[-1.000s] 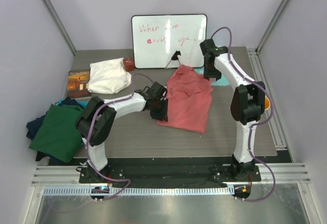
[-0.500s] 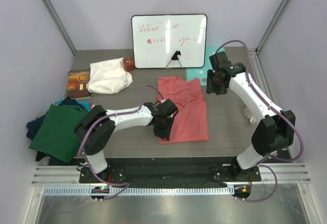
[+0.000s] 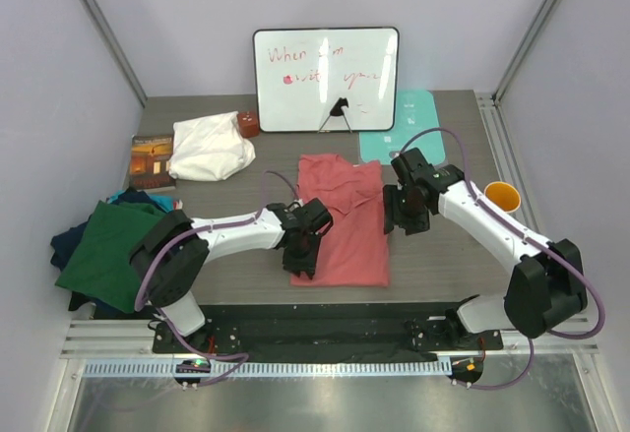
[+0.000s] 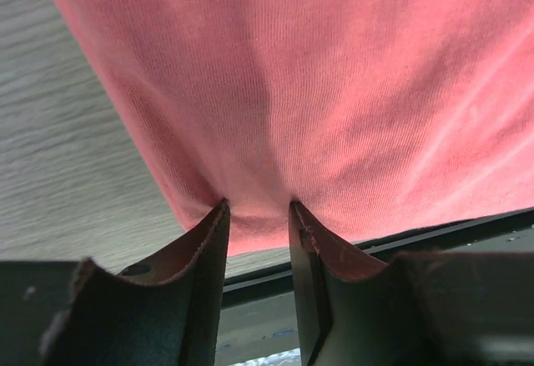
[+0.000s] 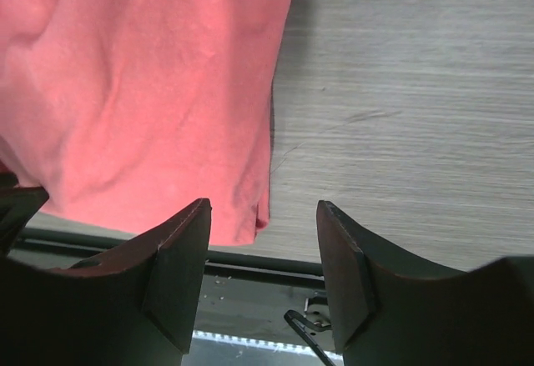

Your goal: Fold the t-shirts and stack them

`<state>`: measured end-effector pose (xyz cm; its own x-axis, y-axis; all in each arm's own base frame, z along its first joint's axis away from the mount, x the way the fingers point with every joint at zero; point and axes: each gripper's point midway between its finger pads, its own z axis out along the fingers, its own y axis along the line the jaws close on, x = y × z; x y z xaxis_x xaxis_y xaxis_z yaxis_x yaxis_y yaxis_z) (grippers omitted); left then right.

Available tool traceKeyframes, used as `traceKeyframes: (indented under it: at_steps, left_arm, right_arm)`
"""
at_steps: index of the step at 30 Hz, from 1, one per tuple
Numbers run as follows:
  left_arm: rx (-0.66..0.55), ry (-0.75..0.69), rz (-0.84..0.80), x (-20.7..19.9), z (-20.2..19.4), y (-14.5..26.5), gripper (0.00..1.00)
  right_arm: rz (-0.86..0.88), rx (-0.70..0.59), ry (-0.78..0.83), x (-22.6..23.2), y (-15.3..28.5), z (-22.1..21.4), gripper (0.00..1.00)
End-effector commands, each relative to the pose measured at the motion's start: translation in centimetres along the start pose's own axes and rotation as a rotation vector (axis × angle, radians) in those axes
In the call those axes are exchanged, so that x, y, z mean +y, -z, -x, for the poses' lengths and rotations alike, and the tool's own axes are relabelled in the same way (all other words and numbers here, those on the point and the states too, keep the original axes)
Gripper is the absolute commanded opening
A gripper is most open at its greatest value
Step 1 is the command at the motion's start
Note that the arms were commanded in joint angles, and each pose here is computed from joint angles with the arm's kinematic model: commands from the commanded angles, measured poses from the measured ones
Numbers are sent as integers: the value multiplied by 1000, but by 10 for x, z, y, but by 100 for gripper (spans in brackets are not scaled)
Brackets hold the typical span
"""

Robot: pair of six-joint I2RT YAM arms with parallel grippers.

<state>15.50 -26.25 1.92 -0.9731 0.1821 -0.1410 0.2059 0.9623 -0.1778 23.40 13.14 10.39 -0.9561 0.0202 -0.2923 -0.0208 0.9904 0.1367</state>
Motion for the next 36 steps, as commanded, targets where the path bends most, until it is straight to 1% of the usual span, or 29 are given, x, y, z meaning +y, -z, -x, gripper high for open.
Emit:
traceKeyframes:
  at_steps: [1, 2, 4, 5, 6, 7, 8, 10, 11, 12, 13, 14, 15, 17, 19, 21, 22, 23, 28, 36]
  left_arm:
    - [34, 3, 124, 30, -17, 4, 38]
    - [28, -1, 135, 31, -15, 8, 39]
    - [-31, -16, 135, 25, 3, 22, 44]
    - [-39, -21, 150, 26, 5, 28, 46]
    - [-82, -29, 151, 22, 18, 37, 46]
    - [-98, -29, 145, 21, 23, 43, 47]
    - [-119, -25, 132, 20, 28, 51, 48]
    - [-136, 6, 82, 20, 37, 59, 51]
    - [-154, 23, 49, 20, 42, 62, 53]
    - [-170, 40, 19, 24, 41, 67, 57]
    - [-180, 85, 4, 34, 46, 68, 59]
    - [-187, 98, -36, 34, 48, 68, 60]
    - [-167, 111, -55, 41, 38, 65, 60]
    - [-148, 132, -78, 51, 34, 61, 60]
    - [-114, 139, -76, 60, 21, 53, 56]
    - [-89, 137, -100, 60, 12, 48, 51]
    - [-99, 139, -118, 57, 12, 50, 50]
    - [-108, 144, -135, 55, 13, 49, 50]
    - [-114, 167, -224, 43, 11, 47, 56]
    - [-93, 189, -296, 40, 1, 36, 57]
  right_arm:
    - [113, 5, -32, 17, -3, -11, 59]
    - [120, 27, -30, 19, -7, -16, 59]
    - [133, 59, -37, 21, -13, -26, 59]
    - [148, 62, -40, 23, -12, -29, 59]
    - [174, 71, -44, 26, -11, -32, 60]
    - [185, 73, -45, 27, -12, -36, 60]
    - [196, 69, -46, 27, -10, -38, 60]
    - [219, 67, -42, 27, -8, -45, 65]
    - [229, 69, -43, 28, -8, -48, 65]
    - [241, 72, -41, 28, -8, -50, 65]
    - [271, 78, -41, 31, -9, -57, 65]
    - [281, 85, -45, 31, -11, -60, 65]
    - [291, 87, -49, 32, -13, -64, 66]
    - [308, 112, -49, 32, -22, -74, 66]
    - [319, 123, -48, 31, -30, -80, 66]
    - [354, 133, -44, 36, -32, -84, 66]
    - [361, 132, -43, 37, -34, -84, 66]
    - [359, 131, -47, 37, -34, -83, 66]
    - [350, 167, -66, 35, -40, -90, 66]
    - [373, 214, -104, 36, -52, -106, 66]
